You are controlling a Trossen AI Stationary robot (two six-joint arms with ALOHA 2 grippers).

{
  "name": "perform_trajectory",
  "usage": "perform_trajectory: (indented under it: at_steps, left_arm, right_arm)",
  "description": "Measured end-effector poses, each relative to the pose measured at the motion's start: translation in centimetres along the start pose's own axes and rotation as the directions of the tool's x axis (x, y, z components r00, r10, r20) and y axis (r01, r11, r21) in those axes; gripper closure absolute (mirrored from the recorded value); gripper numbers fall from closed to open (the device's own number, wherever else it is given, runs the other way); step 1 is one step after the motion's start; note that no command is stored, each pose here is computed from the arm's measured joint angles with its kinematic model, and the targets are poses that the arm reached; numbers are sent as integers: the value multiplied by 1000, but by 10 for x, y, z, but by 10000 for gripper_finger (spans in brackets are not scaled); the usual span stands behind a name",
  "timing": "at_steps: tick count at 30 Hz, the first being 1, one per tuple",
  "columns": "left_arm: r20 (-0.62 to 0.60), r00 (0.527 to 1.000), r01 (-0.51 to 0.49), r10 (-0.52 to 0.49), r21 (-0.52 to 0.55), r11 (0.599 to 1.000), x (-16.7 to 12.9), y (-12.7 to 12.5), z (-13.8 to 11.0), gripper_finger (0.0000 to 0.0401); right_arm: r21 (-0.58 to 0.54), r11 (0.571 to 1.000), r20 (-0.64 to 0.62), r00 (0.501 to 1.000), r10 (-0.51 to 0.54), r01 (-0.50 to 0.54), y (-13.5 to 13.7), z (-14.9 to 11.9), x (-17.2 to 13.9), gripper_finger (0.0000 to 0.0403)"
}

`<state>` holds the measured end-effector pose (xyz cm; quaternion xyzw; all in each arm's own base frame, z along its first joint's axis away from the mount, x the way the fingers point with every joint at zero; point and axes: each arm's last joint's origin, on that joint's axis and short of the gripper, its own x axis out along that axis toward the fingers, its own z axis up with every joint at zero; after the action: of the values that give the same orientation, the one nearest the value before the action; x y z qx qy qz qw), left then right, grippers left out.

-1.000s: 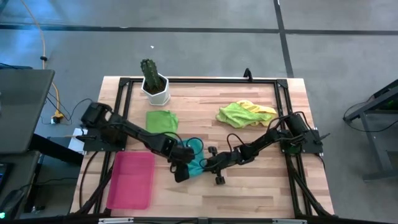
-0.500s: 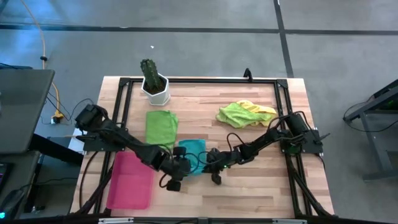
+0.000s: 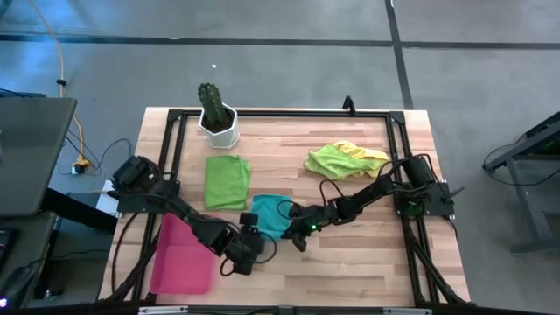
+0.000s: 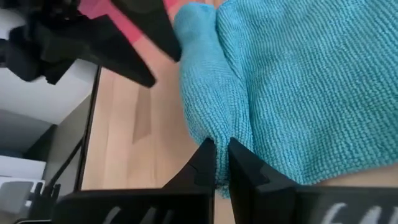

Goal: Roll microfiber towels into tight, uniform cylinder then place into a basket
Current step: Roll the blue towel

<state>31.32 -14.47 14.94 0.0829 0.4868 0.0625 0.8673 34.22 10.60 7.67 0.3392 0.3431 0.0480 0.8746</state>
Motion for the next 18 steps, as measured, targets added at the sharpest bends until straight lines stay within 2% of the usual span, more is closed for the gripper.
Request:
perform_trajectory:
  at_steps: [4,9,18]
  left_arm:
    - [-61,997,-51,50,-3,999,6,1,-8,233]
    - [-97,993,-66,65,-6,998,10,1,-12,233]
    - [-24,998,-66,66,-1,998,1,-2,-6,233]
  right_arm:
    - [11,1000,-2,1000,3,-3,0,0,0,398]
    - [-2,1000,-9,1000,6,-6,1,-1,0,398]
    - [-182,983,-60,998,1,-12,2,-8,0,398]
